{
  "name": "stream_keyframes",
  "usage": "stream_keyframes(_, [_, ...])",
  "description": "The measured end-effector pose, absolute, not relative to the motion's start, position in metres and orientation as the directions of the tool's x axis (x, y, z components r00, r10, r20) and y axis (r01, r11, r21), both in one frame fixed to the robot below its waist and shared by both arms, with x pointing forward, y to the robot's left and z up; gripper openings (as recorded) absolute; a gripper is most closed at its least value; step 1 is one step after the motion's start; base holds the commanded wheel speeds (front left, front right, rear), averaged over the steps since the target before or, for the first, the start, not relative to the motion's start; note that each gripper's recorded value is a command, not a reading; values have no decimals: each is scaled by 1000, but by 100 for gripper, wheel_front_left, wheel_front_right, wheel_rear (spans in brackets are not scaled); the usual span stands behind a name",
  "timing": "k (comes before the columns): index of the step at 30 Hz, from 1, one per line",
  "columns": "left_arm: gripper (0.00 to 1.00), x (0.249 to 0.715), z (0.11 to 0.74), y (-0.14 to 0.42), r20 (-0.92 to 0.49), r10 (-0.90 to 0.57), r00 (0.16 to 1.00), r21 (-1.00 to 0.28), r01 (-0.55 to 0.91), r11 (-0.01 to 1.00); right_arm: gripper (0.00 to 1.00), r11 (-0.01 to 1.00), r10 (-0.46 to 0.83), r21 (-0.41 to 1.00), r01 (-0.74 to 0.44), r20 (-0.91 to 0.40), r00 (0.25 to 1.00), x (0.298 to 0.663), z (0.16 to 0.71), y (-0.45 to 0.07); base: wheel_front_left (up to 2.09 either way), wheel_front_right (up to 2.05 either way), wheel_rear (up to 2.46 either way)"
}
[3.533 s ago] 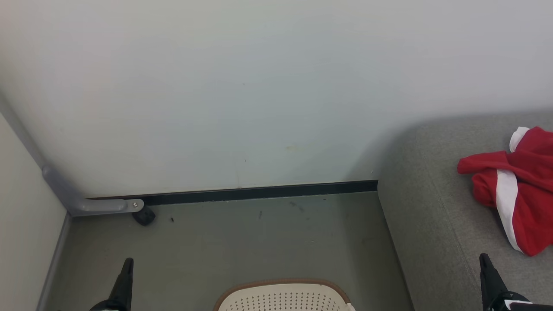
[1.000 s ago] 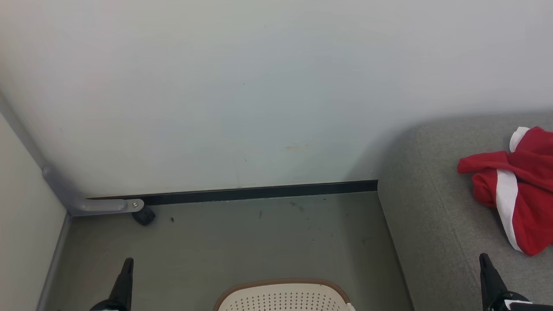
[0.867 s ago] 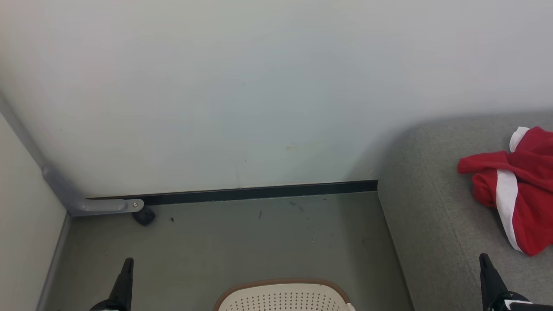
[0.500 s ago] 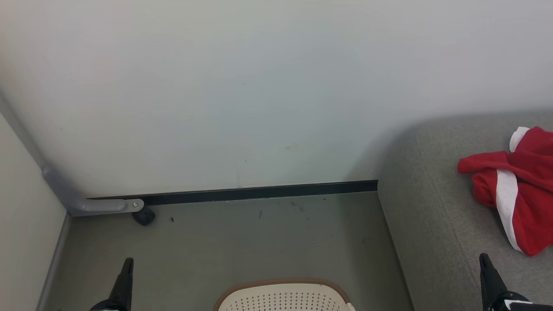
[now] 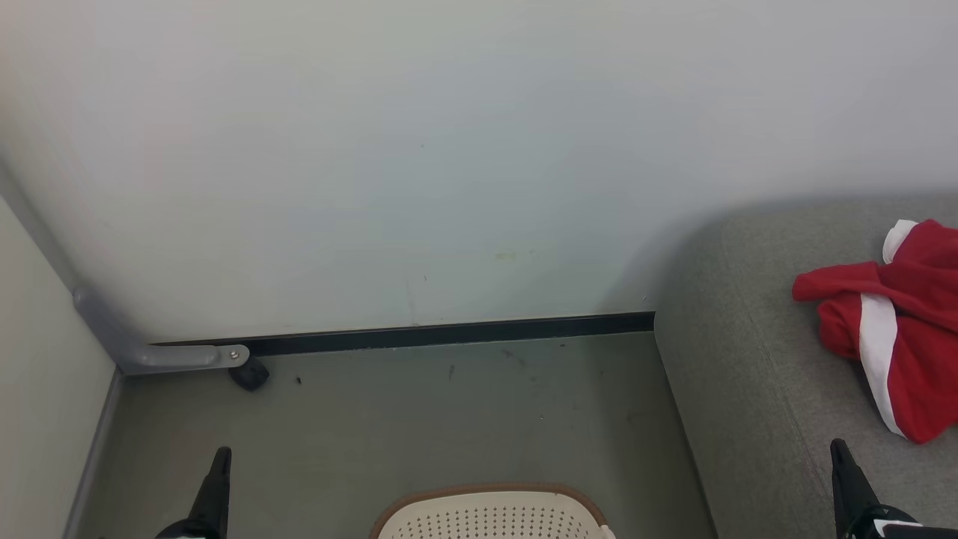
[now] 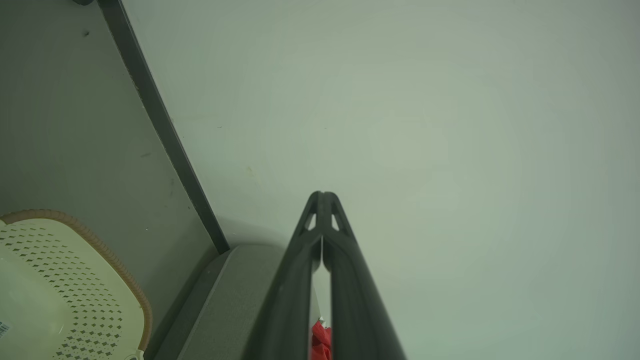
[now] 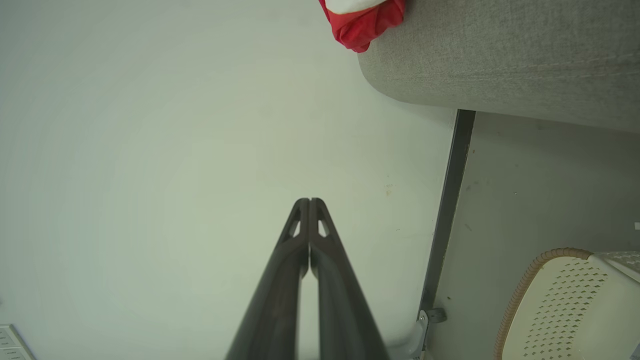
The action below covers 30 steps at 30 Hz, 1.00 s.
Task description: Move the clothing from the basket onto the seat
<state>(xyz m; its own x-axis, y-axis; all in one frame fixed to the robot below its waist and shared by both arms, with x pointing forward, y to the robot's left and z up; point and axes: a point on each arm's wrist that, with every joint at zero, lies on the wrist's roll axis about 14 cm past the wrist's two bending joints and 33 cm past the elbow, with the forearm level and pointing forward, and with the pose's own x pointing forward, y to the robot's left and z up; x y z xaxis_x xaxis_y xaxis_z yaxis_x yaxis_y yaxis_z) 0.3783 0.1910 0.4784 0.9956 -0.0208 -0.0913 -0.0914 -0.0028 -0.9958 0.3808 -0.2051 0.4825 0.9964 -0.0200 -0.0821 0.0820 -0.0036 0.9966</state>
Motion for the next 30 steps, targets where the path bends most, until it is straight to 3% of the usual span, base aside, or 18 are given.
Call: stream_keyframes(30, [0,378,478,191,-91,-21,996,-996,-91,-3,0,-4,-20,997,82,-82,996,381,483,-205,0,0,0])
